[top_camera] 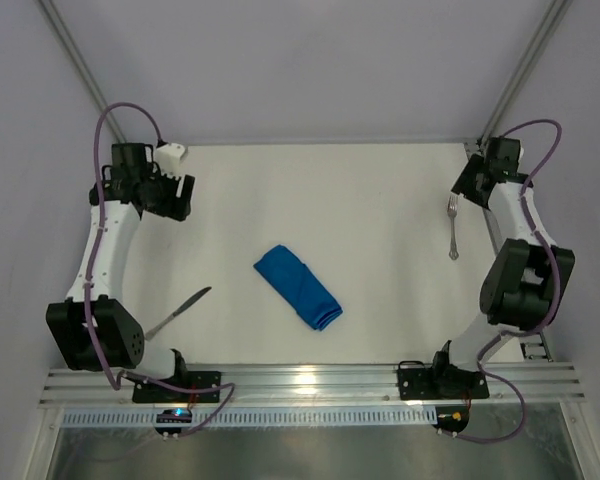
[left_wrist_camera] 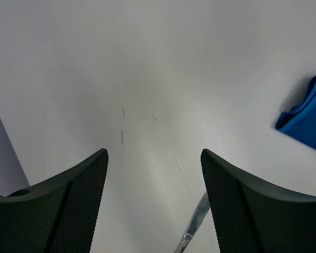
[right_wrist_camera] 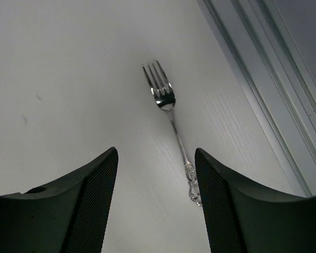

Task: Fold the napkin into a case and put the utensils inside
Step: Pick up the fork from the corner of the board, then stuff the fork into the folded napkin.

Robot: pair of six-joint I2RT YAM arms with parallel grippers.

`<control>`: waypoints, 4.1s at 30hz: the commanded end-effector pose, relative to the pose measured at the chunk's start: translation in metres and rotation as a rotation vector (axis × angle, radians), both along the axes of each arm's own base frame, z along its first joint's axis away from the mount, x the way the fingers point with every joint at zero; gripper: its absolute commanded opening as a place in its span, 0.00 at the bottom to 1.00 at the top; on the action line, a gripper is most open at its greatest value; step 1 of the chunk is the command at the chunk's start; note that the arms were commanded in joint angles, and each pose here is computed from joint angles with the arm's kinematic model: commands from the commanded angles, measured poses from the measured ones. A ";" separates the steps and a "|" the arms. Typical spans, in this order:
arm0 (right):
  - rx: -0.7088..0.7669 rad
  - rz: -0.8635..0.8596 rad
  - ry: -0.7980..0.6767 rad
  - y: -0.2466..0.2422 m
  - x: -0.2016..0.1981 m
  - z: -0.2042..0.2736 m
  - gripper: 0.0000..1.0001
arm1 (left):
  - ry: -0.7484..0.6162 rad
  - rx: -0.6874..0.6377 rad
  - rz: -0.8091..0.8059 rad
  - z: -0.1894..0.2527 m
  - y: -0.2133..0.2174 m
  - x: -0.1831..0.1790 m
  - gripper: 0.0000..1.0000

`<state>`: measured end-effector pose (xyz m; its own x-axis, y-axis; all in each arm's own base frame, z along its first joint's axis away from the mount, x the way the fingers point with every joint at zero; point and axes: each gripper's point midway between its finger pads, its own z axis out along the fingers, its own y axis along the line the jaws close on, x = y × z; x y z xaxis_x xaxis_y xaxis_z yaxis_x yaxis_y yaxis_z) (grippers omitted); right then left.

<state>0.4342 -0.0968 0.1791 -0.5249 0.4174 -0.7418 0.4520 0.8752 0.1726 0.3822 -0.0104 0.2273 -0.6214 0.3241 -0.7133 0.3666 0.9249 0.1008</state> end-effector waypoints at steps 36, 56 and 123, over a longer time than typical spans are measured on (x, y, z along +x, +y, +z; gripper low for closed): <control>-0.139 0.605 -0.075 0.236 0.028 0.007 0.04 | 0.531 -0.380 -0.362 -0.112 -0.129 -0.066 0.58; 0.095 1.056 -0.342 0.483 -0.086 -0.030 0.04 | 0.669 -0.444 -0.271 -0.190 -0.178 -0.051 0.58; -0.350 1.229 0.271 0.421 -0.205 -0.157 0.04 | 0.667 -0.454 -0.405 -0.189 -0.187 -0.039 0.00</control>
